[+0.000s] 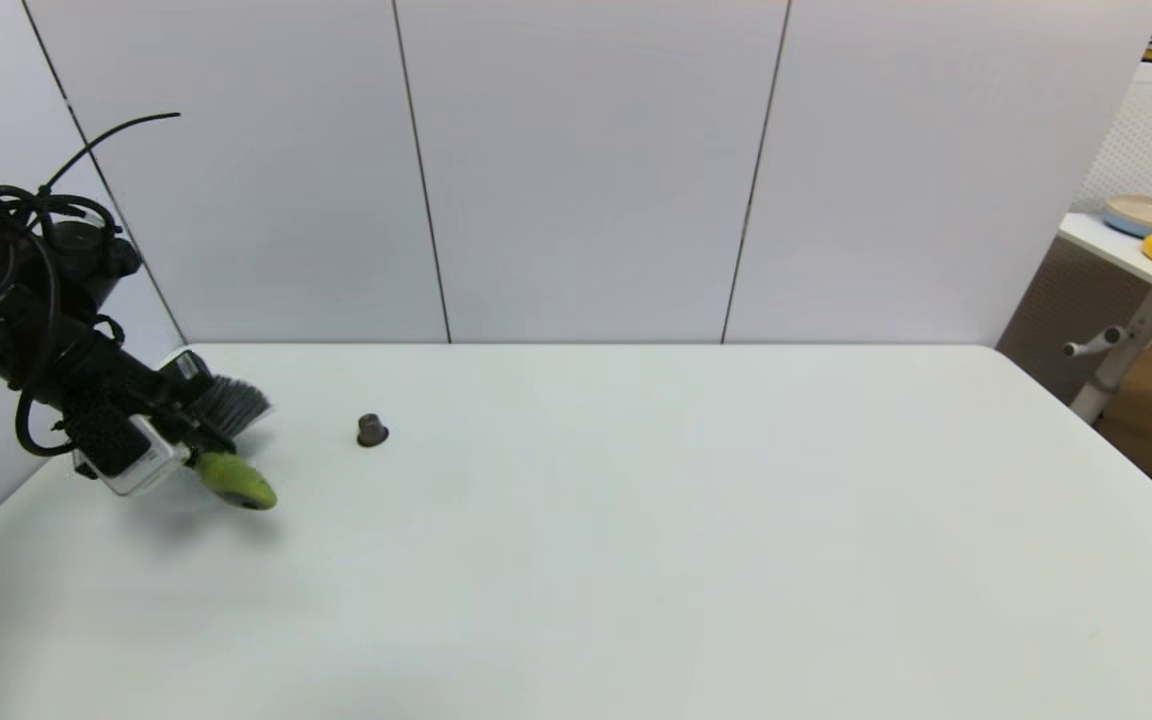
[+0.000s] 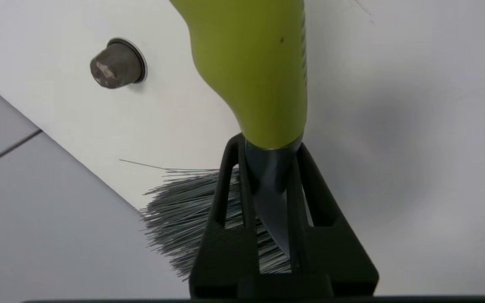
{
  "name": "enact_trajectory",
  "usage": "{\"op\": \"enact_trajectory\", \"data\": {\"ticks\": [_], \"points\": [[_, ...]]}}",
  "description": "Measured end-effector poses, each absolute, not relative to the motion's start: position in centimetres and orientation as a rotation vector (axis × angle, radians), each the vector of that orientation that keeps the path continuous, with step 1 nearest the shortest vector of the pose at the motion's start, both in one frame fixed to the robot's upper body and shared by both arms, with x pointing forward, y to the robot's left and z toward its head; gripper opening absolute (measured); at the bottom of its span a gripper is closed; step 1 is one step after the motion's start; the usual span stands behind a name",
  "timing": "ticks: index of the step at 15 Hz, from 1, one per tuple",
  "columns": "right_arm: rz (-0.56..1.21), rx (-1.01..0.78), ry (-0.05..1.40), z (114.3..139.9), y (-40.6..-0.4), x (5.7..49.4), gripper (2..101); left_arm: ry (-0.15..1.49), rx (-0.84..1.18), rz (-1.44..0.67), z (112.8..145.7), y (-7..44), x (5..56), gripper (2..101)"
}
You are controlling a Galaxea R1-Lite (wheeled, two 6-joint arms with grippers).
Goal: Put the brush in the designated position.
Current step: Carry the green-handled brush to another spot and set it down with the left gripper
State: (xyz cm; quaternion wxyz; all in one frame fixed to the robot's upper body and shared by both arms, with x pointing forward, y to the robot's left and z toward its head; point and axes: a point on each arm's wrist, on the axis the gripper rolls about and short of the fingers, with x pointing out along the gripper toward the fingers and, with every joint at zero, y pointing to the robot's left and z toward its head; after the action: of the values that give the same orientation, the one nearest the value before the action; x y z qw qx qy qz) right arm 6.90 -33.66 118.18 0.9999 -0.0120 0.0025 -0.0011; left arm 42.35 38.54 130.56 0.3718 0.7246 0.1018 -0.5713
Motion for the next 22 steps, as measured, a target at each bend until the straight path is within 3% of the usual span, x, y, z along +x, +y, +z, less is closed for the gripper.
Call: {"op": "enact_trajectory", "data": {"ticks": [5,17,22], "points": [[-0.002,-0.024,0.005,118.2,-33.7,6.9,97.3,0.124,1.989,-1.532,130.4,38.5,42.9,14.2],[-0.002,-0.024,0.005,118.2,-33.7,6.9,97.3,0.135,1.916,-1.643,130.5,37.5,41.5,14.2],[-0.002,-0.024,0.005,118.2,-33.7,6.9,97.3,0.215,1.879,-1.554,131.0,37.5,41.4,14.2]]}}
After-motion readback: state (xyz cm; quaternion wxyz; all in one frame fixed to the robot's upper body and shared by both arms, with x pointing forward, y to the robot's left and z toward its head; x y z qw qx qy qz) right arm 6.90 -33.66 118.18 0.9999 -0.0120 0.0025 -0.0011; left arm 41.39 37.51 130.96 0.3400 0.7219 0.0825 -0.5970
